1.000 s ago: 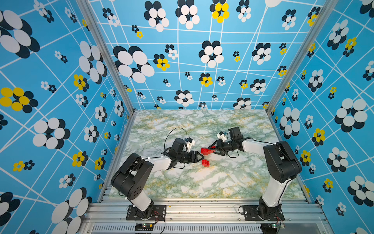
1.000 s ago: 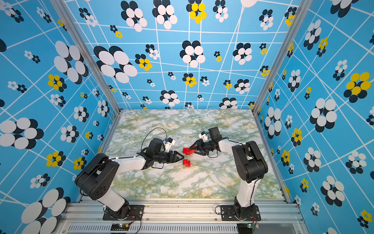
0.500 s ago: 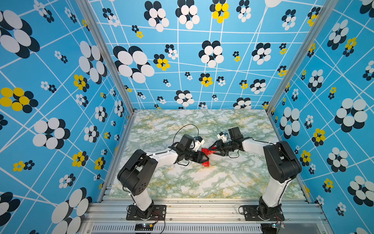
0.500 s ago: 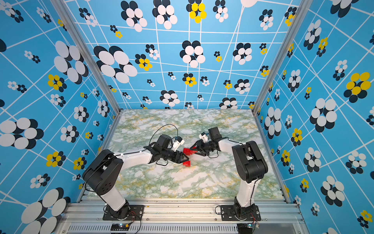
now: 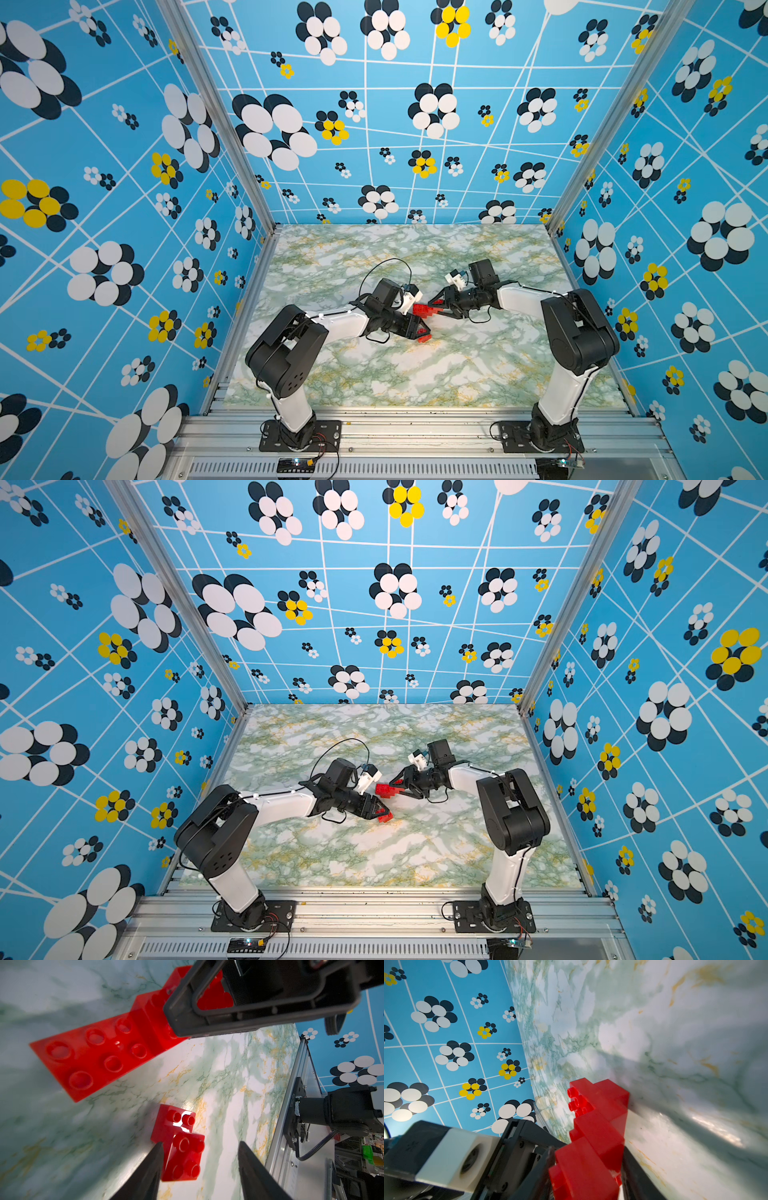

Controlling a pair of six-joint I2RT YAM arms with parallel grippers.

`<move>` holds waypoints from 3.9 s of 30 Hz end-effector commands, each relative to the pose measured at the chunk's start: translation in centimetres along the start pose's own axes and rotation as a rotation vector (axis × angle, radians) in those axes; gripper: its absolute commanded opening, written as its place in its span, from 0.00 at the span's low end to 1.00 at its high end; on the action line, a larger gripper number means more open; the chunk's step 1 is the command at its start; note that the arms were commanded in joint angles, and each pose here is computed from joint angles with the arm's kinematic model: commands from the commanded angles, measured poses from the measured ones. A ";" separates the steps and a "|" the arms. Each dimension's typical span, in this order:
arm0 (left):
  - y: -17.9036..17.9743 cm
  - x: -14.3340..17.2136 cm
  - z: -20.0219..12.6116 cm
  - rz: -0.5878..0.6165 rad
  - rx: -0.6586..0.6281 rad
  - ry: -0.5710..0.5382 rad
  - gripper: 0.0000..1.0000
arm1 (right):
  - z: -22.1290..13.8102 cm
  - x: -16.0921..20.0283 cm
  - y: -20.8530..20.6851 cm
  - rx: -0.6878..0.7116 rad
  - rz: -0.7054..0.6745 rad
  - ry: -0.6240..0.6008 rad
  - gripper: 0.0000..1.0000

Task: Assemble the letter v with lego
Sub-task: Pick up the lego brick from the center of the board, then adjust the lego brick at the center of the board.

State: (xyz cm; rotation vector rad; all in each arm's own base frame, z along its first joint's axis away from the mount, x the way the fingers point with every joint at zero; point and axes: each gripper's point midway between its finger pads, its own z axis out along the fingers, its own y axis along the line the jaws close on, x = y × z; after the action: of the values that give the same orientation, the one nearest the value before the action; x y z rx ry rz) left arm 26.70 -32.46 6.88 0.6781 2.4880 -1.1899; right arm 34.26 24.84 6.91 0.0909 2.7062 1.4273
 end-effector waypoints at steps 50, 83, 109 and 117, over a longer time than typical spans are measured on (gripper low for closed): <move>1.2 2.4 2.4 0.177 -0.357 0.180 0.49 | 0.6 0.4 -0.8 0.003 0.041 0.009 0.54; 0.0 -2.5 -4.7 0.239 -0.313 0.087 0.32 | 0.7 0.6 -1.0 0.018 0.044 0.034 0.53; 3.7 3.9 -4.3 0.238 -0.455 0.218 0.34 | 0.5 0.5 -0.5 0.046 0.025 0.082 0.54; 4.7 4.5 -2.9 0.247 -0.481 0.193 0.38 | 0.4 0.4 -0.4 0.046 0.021 0.080 0.54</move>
State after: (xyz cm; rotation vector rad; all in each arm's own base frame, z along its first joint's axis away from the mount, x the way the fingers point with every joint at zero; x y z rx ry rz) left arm 24.75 -26.13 4.29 0.9847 2.6096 -0.4542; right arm 33.86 24.71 6.07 0.0975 2.8068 1.4014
